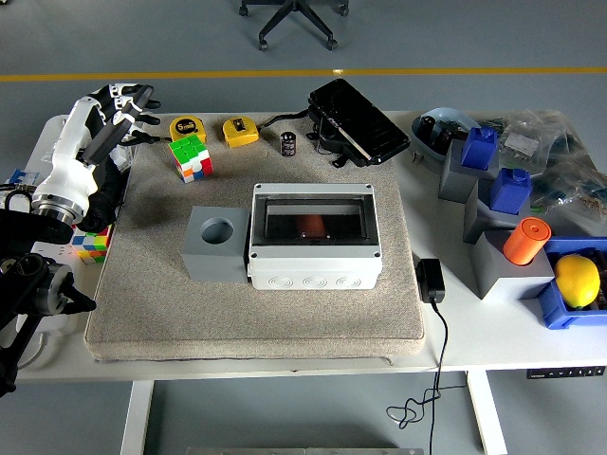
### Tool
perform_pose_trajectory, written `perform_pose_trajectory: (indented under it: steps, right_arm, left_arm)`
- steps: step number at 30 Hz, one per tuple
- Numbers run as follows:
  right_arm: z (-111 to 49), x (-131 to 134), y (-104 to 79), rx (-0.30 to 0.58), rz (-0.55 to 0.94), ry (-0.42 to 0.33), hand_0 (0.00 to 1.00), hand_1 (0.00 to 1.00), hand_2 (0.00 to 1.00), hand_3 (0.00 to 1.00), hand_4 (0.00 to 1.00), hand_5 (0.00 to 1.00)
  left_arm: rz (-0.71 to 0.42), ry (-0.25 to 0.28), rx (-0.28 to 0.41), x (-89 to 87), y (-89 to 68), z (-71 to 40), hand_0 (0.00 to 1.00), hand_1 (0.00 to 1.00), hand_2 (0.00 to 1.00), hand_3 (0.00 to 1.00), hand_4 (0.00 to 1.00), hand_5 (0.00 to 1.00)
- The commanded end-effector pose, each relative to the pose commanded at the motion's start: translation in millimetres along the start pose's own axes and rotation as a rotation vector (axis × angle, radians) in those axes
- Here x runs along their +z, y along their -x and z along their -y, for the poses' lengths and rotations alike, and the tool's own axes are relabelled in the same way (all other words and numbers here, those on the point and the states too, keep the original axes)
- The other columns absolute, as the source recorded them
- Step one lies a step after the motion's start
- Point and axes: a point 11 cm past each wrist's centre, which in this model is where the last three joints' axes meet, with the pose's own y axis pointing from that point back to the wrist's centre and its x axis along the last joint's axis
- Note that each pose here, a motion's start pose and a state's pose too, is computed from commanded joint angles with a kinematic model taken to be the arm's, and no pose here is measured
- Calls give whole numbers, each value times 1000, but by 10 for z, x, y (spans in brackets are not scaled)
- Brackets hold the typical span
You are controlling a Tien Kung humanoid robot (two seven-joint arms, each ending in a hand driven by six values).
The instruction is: Fetch the battery,place it into the box,close the lid of the box
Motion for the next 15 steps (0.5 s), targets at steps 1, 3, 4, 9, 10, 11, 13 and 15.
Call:
perform_pose_trajectory:
  steps: [1,3,4,9,10,11,13,15]
  right_arm:
    - [0,3,2,0,1,0,594,608,587,563,936,447]
    - [0,12,7,-1,1,2,594,608,587,562,935,448]
    - [0,17,10,-2,0,3,594,608,587,562,935,448]
    - [0,18,14,-3,-3,4,594,608,588,563,935,448]
    - [0,15,14,-3,-3,3,594,608,588,563,935,448]
    - [0,12,14,-3,-3,3,594,608,588,563,935,448]
    - [0,6,12,-3,-4,2,594,608,588,563,935,448]
    - [0,0,12,-3,-3,1,594,608,588,563,935,448]
  left_arm:
    - [2,-6,-4,-13,6,-3,360,522,596,621,969,650]
    - [5,-13,-7,-31,11,-9,367,528,598,625,971,648]
    - [5,-14,-8,-36,11,-11,367,528,598,625,971,648]
    - [6,-18,-4,-46,-4,-12,380,531,601,624,969,647]
    - [8,-17,-5,-43,-4,-9,380,531,601,624,969,647]
    - [10,-17,-5,-40,-5,-8,380,531,601,624,969,647]
    - [10,-15,-5,-36,-9,-5,380,531,601,624,969,647]
    - [11,-13,-1,-33,-18,-3,380,531,601,624,969,647]
